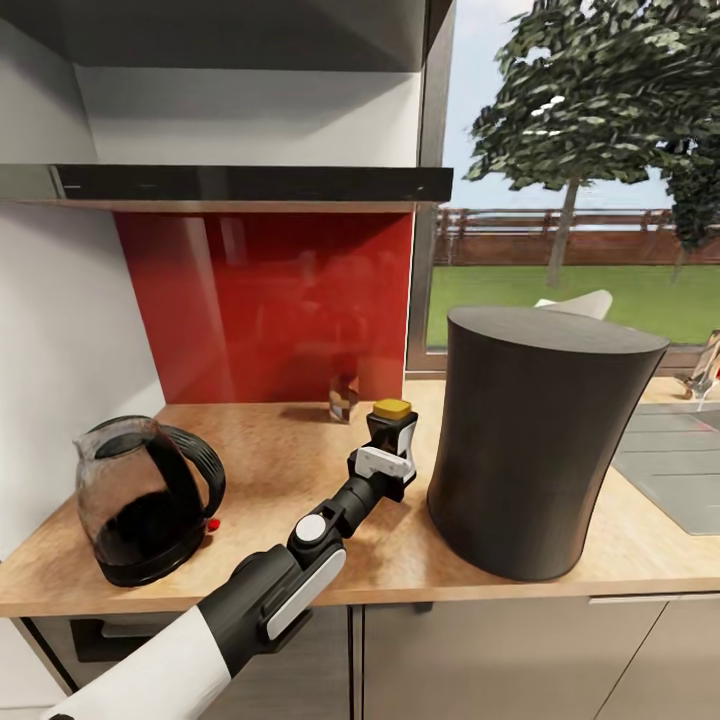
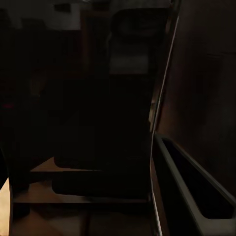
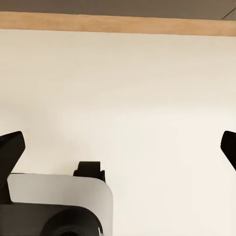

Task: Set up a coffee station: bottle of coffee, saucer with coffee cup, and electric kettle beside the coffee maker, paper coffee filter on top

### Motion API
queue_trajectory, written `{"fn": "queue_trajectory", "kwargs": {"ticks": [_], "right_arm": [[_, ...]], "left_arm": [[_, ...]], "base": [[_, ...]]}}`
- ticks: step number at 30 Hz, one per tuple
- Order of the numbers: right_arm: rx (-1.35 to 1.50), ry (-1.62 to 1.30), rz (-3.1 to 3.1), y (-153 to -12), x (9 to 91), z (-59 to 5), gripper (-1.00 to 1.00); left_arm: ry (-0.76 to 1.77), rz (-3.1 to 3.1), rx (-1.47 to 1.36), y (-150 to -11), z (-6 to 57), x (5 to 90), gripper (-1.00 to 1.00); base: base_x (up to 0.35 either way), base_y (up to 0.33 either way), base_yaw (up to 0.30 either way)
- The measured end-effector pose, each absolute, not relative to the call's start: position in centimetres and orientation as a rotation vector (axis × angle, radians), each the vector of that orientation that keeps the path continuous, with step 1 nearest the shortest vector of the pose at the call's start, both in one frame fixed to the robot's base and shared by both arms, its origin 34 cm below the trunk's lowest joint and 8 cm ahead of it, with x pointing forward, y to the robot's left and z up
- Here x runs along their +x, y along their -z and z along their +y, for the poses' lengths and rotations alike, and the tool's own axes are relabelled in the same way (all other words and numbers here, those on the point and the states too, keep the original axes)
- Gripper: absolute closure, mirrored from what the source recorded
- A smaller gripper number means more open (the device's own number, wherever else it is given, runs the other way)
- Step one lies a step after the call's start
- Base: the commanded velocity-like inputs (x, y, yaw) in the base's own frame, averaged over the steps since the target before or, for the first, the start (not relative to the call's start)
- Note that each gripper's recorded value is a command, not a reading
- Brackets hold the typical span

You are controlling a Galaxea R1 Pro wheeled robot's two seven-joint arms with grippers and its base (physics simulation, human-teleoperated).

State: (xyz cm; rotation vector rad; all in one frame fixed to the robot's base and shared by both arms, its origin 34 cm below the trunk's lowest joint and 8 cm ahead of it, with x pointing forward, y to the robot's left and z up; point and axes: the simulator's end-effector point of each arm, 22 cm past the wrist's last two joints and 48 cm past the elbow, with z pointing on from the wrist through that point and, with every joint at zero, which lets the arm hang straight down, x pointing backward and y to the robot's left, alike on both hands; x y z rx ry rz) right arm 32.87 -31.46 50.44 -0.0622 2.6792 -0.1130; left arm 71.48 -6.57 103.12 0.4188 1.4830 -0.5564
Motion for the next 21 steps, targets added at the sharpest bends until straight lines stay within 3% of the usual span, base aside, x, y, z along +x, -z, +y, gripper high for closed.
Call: {"fn": "queue_trajectory", "kwargs": {"ticks": [21], "right_arm": [[-0.063,0.113,2.687,-50.3,32.6,-31.46,-1.0]], "left_arm": [[0.554,1.489,0.406,-102.84,-6.18,71.88,1.0]], "base": [[0.018,0.0,0.0]]}}
